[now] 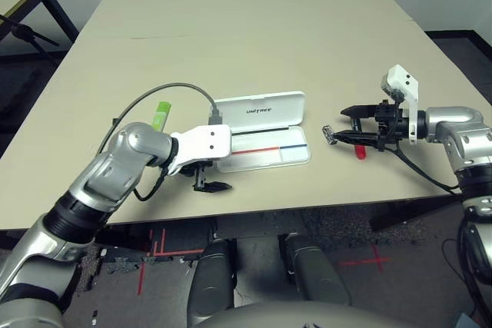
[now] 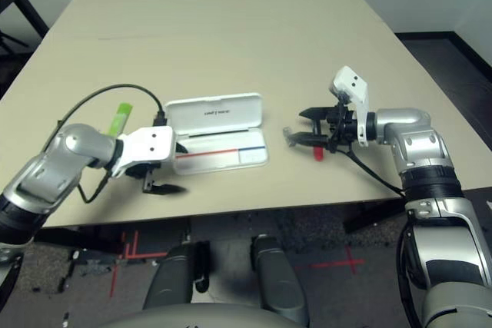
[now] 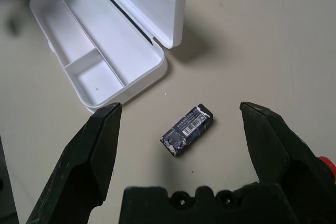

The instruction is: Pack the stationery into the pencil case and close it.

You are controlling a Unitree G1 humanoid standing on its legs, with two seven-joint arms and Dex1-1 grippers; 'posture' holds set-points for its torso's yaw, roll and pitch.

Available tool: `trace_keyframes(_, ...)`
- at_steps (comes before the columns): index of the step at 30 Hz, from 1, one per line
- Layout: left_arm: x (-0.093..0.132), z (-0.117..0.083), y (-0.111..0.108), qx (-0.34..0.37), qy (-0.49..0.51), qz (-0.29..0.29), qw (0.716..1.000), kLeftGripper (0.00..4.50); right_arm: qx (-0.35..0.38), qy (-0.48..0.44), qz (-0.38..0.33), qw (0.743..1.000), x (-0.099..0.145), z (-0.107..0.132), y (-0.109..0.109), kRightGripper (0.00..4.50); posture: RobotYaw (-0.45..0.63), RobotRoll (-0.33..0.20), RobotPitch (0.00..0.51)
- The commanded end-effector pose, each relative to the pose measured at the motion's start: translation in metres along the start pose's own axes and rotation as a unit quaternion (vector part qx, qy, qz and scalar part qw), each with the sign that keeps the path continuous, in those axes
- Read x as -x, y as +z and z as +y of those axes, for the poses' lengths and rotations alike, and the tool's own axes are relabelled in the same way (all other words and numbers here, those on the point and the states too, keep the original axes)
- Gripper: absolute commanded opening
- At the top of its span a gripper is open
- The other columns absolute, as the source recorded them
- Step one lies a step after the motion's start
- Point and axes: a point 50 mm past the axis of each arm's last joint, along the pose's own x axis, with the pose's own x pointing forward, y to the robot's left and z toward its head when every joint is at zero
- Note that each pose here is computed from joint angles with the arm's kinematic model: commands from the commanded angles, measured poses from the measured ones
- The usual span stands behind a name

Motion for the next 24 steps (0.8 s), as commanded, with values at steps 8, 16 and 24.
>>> trace_keyframes(8, 0.044, 0.013, 0.025, -0.010, 0.061, -0.086, 0.994, 4.47, -0.029, -0.104, -0.007, 0.994, 0.027, 0.006, 0.021, 4.50, -0.05, 0.000, 0.111)
trace_keyframes(16, 0.051, 0.016, 0.035, -0.008, 0.072, -0.121, 0.990, 4.47, -0.093, -0.187, 0.023, 0.978, 0.033, 0.021, 0.026, 4.50, -0.07, 0.000, 0.114)
trace_keyframes(24, 0.047, 0.017, 0.038, -0.011, 0.066, -0.132, 0.989, 4.47, -0.168, -0.340, 0.100, 0.920, 0.032, 0.012, 0.022, 4.50, -0.10, 0.000, 0.118)
